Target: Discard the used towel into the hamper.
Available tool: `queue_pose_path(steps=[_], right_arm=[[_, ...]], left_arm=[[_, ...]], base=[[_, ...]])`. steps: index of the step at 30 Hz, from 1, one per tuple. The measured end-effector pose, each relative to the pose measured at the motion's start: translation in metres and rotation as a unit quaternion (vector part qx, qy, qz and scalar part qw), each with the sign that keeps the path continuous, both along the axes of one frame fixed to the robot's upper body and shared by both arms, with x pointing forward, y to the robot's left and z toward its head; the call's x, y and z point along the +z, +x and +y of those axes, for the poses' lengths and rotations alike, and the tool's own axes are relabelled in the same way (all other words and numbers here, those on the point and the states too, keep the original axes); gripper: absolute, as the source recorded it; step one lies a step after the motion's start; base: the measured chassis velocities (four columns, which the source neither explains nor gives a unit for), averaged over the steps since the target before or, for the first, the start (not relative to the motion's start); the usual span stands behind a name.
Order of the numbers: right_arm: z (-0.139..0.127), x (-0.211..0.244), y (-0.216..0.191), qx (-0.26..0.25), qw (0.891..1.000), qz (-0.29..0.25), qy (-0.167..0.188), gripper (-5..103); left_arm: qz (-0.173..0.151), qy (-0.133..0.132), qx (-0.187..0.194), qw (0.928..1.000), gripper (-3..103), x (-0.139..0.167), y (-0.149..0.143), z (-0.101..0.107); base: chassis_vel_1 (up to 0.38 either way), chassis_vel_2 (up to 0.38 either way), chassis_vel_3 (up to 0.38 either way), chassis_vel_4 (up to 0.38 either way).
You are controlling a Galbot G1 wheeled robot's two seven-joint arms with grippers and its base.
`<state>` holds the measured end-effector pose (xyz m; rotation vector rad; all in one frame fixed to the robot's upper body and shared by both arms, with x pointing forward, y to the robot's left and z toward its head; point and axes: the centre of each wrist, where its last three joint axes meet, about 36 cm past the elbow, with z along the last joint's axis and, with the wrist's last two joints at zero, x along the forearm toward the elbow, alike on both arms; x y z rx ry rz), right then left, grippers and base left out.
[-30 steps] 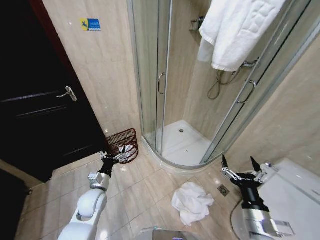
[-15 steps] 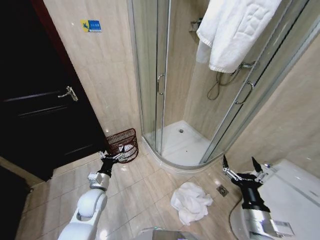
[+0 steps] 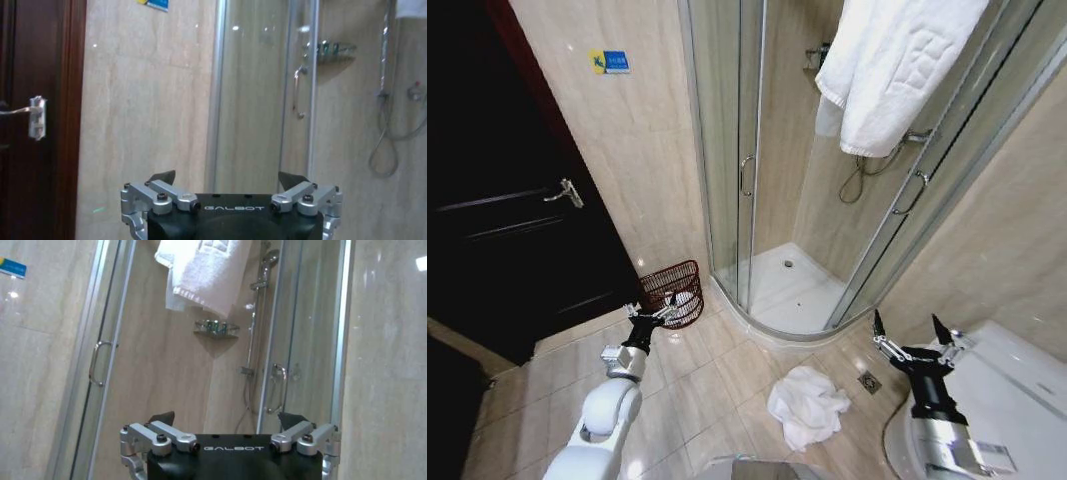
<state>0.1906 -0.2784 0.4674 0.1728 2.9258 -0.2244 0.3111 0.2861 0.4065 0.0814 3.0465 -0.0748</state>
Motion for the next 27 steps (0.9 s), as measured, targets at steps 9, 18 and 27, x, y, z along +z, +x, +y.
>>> queue_pose_path(steps=[9,18,27], right_arm=[[-0.001,-0.001,0.000,0.005,1.000,-0.007,0.000,100],[-0.002,-0.002,0.002,-0.010,1.000,-0.016,0.006,100],[-0.015,0.002,0.020,-0.041,0.999,-0.017,0.026,100]], left_arm=[[-0.007,0.001,-0.008,0.9999,100,0.000,0.000,0.000],[-0.009,0.006,-0.008,0.9999,100,-0.001,0.000,0.000],[-0.005,0.006,-0.001,1.0000,100,-0.004,-0.002,0.003]], base=[[-0.006,0.018,0.011,-0.011],[-0.081,0.068,0.082,-0.061],[-0.019,0.015,0.027,-0.007]])
